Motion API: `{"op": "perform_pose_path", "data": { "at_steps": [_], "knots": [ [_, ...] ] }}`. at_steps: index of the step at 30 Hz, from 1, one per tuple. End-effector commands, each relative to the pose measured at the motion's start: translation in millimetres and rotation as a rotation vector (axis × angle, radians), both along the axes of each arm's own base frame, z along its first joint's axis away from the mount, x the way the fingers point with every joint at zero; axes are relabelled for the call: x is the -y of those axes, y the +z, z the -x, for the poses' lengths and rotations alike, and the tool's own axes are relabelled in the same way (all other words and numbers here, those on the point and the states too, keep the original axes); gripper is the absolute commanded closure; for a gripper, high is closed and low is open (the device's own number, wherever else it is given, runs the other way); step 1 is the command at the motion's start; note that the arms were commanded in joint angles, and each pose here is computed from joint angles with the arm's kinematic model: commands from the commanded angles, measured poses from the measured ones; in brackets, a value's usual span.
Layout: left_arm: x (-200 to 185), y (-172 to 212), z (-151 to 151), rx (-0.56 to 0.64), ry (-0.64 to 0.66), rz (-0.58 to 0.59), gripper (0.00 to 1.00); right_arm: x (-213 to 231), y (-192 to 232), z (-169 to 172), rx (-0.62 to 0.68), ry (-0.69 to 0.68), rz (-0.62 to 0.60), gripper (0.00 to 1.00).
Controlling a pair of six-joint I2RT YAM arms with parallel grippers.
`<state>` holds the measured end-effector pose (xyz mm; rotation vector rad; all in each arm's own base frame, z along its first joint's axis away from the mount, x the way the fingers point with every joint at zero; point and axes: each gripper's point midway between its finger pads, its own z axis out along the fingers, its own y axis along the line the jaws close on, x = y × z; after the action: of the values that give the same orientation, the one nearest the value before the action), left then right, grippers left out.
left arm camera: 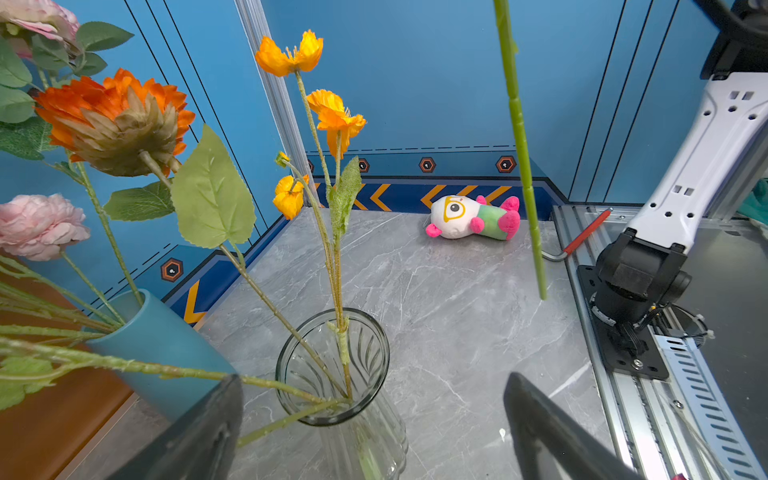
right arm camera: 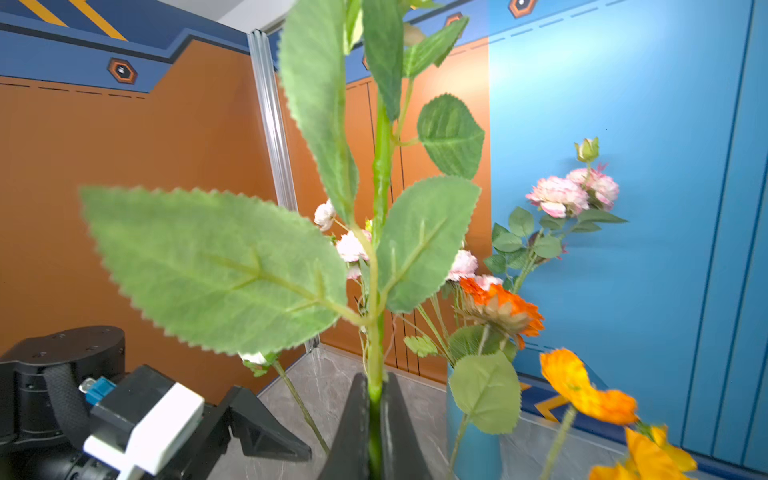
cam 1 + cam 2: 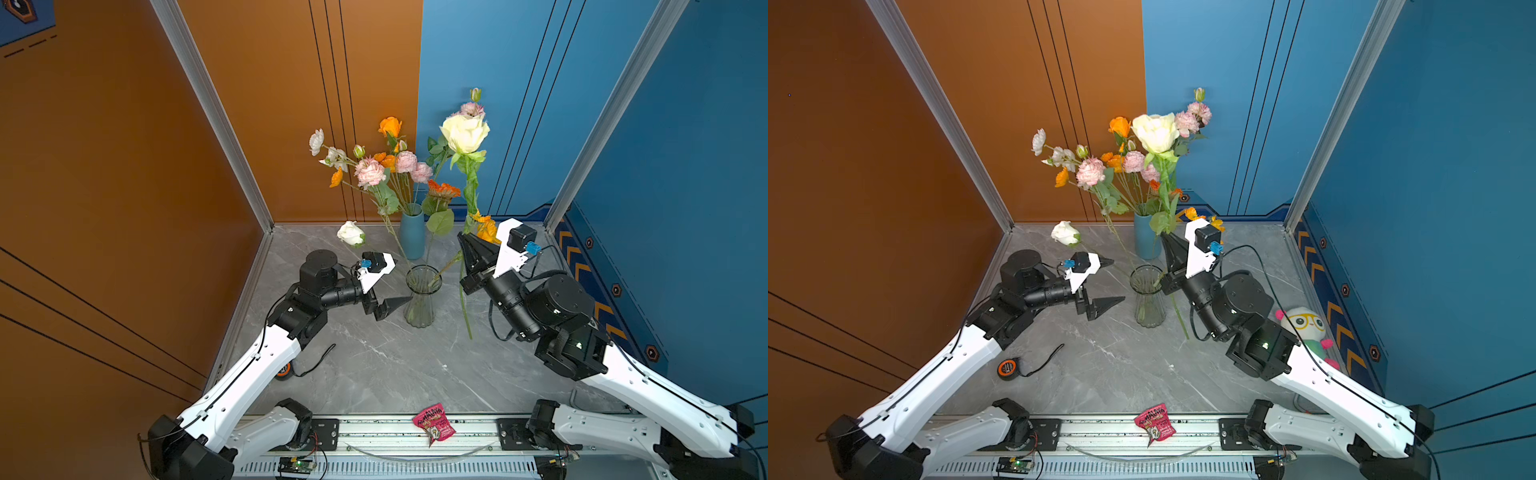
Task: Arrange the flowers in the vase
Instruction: 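Lift the white rose upright with the right gripper over the glass vase, then lower the white rose stem into the glass vase with the right gripper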
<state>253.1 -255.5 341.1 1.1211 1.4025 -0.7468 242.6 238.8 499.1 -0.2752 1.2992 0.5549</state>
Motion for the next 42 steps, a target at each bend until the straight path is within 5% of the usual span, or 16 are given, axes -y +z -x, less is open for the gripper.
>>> {"op": "perform_pose_path", "data": {
  "at_steps": [1, 6, 16, 28, 42],
  "knots": [
    [-0.3, 0.7, 2.1, -0.004, -0.019, 0.013, 0.02, -4.1, 50.0, 4.8, 0.195, -0.03, -0.085, 1.0],
    [-0.6, -2.0, -0.4, -0.013, -0.015, 0.01, 0.02, -25.3, 69.0, -6.2, 0.32, -0.069, -0.145, 1.0],
    [-4.3, -1.8, -6.0, -0.031, -0.008, 0.017, 0.02, -49.7, 63.3, -41.9, 0.354, -0.131, -0.147, 1.0],
    [-5.0, -2.5, -8.2, -0.047, -0.013, 0.023, 0.02, -42.2, -28.8, -80.8, 0.335, -0.25, -0.189, 1.0],
    [-3.9, 0.4, -8.0, -0.065, -0.029, 0.036, 0.02, -52.9, -102.3, -76.0, 0.257, -0.302, -0.049, 1.0]
  ]
}}
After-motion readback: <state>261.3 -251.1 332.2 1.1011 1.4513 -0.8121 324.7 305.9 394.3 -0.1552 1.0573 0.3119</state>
